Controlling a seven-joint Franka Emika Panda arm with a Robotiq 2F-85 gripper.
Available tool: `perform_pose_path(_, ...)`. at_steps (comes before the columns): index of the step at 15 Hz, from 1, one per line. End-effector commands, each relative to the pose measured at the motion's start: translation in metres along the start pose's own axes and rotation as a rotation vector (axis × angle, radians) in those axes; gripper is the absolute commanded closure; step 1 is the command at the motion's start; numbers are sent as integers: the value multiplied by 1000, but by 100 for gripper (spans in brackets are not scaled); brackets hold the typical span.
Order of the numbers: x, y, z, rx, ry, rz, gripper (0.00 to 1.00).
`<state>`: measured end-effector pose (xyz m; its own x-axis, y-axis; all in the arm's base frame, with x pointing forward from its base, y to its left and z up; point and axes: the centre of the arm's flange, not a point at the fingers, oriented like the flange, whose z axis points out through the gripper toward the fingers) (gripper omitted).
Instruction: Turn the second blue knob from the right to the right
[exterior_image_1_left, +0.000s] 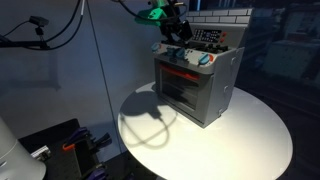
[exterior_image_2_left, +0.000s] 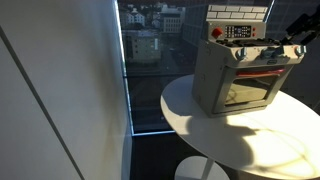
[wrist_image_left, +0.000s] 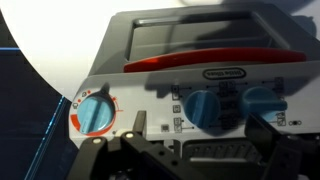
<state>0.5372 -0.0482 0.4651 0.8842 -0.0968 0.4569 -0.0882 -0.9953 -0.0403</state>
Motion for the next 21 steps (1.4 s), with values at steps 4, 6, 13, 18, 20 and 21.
perform_pose_path(4,4,-5,7,9,7,29,11)
perform_pose_path(6,3,-6,8,10,4,29,18)
perform_pose_path(13,3,-9,13,7,2,32,23)
perform_pose_path(18,5,-10,15,5,-1,42,22)
perform_pose_path(20,6,-11,17,3,-2,44,24)
perform_pose_path(21,7,-11,17,1,-3,47,25)
